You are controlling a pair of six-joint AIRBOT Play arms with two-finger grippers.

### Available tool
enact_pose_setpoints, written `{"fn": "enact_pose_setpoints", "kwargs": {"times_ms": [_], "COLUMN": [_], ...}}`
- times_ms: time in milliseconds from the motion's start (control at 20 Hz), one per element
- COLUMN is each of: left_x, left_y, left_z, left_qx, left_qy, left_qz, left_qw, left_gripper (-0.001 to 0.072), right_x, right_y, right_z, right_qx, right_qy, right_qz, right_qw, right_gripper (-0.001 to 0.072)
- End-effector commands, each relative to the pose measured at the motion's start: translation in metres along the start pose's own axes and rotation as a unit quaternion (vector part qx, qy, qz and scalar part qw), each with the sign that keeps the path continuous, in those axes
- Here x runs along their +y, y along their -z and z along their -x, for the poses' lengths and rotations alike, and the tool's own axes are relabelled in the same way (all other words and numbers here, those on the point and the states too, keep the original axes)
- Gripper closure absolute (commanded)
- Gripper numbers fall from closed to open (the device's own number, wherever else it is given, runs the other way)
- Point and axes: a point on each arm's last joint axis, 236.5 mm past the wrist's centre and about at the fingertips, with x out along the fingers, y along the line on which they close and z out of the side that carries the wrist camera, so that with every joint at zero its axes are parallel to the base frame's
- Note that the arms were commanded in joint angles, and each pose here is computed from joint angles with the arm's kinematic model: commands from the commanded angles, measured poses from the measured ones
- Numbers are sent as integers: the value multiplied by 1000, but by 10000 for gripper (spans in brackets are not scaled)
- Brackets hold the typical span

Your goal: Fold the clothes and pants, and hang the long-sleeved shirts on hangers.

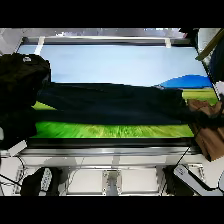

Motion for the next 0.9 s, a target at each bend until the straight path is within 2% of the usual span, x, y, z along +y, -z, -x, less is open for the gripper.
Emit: {"fn": "enact_pose_setpoints", "kwargs": {"times_ms": [0, 300, 350, 400, 450, 500, 650, 750, 850], "left_x": [24, 22, 20, 19, 22, 26, 34, 20, 4], "left_y": [69, 79, 82, 85, 85, 79, 16, -29, -37], "left_z": [-17, -21, -21, -18, -14, -8, 15, 26, 15], "left_qx": [68, 86, 93, 102, 110, 110, 29, -28, -9], "left_qy": [-53, -45, -40, -39, -42, -47, -46, -5, 30], "left_qz": [-53, -25, -18, -13, -10, -7, 19, 62, 90], "left_qw": [995, 995, 995, 994, 993, 993, 998, 998, 995], "left_gripper": [695, 691, 583, 224, -13, -7, -7, -7, -7], "right_x": [-29, -40, -39, -37, -36, -35, -34, -25, -5], "right_y": [62, 59, 60, 62, 62, 58, 20, -21, -55], "right_z": [-20, -19, -18, -18, -14, -8, 26, 57, 81], "right_qx": [59, 45, 49, 54, 57, 56, 9, -57, -116], "right_qy": [20, 33, 30, 27, 26, 26, 42, 39, 11], "right_qz": [-50, -67, -67, -67, -65, -60, -57, -56, -46], "right_qw": [997, 996, 996, 996, 996, 996, 997, 996, 992], "right_gripper": [686, 683, 647, 504, 392, 368, 369, 370, 370]}}
